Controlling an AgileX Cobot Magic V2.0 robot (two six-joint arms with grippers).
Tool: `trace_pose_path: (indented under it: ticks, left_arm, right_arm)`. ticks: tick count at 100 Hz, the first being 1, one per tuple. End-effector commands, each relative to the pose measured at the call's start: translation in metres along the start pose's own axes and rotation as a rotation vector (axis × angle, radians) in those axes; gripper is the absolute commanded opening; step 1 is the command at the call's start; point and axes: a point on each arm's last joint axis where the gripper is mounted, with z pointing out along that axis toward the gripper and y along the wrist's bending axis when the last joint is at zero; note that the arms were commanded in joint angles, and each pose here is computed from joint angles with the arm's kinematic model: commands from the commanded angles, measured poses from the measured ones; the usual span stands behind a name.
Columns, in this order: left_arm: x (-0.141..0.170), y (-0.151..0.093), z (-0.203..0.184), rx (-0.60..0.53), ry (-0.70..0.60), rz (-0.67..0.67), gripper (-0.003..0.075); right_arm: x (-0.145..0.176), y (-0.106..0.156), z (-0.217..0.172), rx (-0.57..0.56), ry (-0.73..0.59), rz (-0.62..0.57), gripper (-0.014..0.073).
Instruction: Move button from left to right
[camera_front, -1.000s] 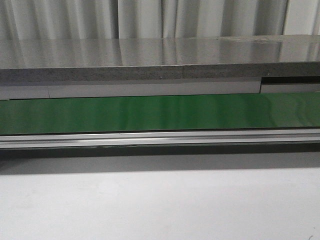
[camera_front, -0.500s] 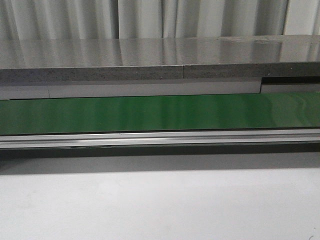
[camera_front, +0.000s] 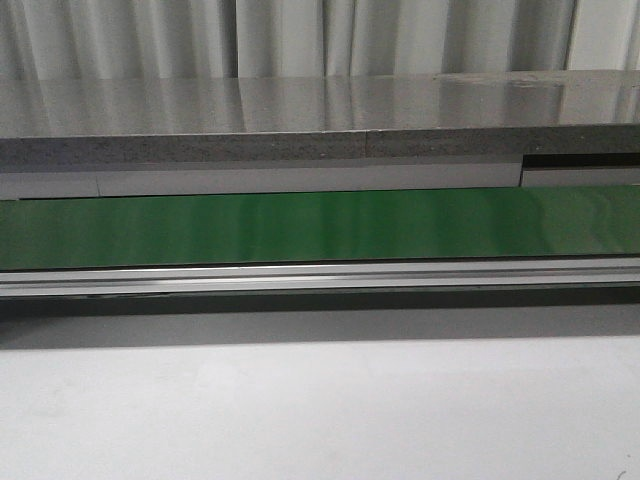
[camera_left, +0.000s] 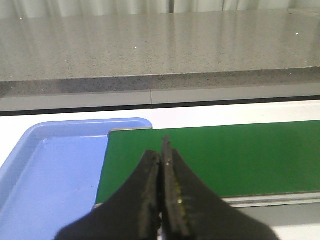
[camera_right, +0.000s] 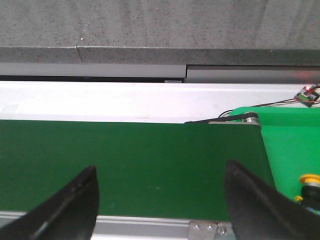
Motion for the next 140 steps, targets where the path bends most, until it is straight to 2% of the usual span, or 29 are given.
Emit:
trace_pose_path:
  ticks: [1,26,43,50,59,83,88,140]
  left_arm:
    - [-0.015,0.0,-0.002,-0.004,-0.102,-0.018,-0.0021]
    - [-0.015,0.0,-0.002,-0.004,-0.102,-0.018,-0.0021]
    - [-0.015,0.0,-0.002,-0.004,-0.102,-0.018,-0.0021]
    - [-0.015,0.0,-0.002,-0.004,-0.102,-0.018,-0.0021]
    - [-0.015,0.0,-0.002,-0.004,-0.102,-0.018,-0.002]
    - [-0.015,0.0,-0.002,-0.004,-0.102,-0.018,-0.0021]
    - [-0.015,0.0,-0.002,-0.004,-0.102,-0.018,-0.002]
    - [-0.015,0.0,-0.002,-0.004,-0.102,-0.018,-0.0021]
  right_arm:
    - [-0.003,0.0,-0.023,0.006,-0.151,0.003,0.0528]
    - [0.032,0.003,-0.059,-0.008,-0.164,-0.003,0.0528]
    - [0.04,0.004,-0.07,-0.017,-0.151,-0.007,0.0527]
    - [0.04,0.004,-0.07,-0.017,-0.15,-0.008,0.0497]
    - [0.04,0.004,-0.07,-0.017,-0.151,-0.008,0.0398]
    - [0.04,0.004,-0.07,-0.017,-0.152,-0.008,-0.0011]
    - [0.04,0.004,-0.07,-0.017,-0.152,-0.008,-0.0074]
    - [0.04,0.004,-0.07,-0.017,-0.152,-0.007,-0.0068]
